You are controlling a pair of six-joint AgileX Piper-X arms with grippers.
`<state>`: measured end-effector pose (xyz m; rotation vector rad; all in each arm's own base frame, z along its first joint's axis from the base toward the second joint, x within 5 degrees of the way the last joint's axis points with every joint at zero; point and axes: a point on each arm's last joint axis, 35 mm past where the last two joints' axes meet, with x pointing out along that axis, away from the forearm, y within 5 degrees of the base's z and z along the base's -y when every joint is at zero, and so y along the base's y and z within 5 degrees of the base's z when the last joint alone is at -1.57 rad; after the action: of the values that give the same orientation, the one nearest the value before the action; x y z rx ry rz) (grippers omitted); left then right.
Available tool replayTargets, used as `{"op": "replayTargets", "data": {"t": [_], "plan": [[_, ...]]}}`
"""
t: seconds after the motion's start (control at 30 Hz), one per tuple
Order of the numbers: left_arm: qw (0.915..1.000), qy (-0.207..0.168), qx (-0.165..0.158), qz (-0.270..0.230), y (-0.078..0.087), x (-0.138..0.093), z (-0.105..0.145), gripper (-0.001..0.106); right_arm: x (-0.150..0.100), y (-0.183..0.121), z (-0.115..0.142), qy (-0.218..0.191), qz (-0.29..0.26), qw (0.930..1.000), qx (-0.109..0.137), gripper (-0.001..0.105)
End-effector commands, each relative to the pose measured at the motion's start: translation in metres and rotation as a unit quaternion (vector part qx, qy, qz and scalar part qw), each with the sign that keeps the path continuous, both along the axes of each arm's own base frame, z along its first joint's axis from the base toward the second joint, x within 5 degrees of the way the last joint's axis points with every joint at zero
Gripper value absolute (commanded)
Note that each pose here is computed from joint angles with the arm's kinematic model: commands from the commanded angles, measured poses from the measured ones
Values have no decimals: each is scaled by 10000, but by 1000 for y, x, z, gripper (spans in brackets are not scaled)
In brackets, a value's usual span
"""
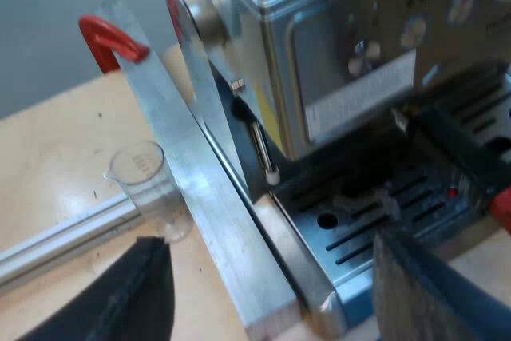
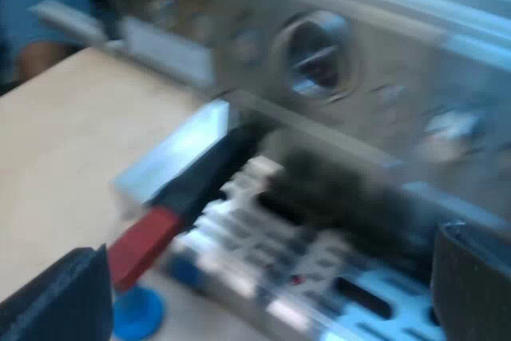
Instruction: Put the handle in the coffee machine
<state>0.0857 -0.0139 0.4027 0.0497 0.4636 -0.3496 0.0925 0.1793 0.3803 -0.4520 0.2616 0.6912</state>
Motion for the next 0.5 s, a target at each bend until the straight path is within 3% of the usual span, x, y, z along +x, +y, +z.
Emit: {"op": "replayTargets", "data": {"t": [0.03, 0.13, 0.3, 0.33, 0.47, 0.5], "plan": [[9985, -531, -156, 25, 0, -3, 21, 57, 3, -13, 20, -96, -364, 9992, -101, 81], [9947, -999, -225, -96, -1, -6, 37, 57, 8, -19, 28, -73, -537, 9985, -114, 81], [9946, -920, -484, -16, -1, -6, 38, 57, 23, -35, 39, -17, -1072, 9942, -81, 81], [9947, -896, -493, -48, -1, -8, 37, 57, 41, -56, 38, 593, -1102, 9921, 40, 81], [9947, -899, -502, -70, -1, -10, 39, 57, 54, -80, 30, 1041, -1639, 9809, -81, 81], [9946, -903, -503, -71, -1, -10, 39, 57, 58, -89, 28, 1143, -1899, 9750, -142, 81]]}}
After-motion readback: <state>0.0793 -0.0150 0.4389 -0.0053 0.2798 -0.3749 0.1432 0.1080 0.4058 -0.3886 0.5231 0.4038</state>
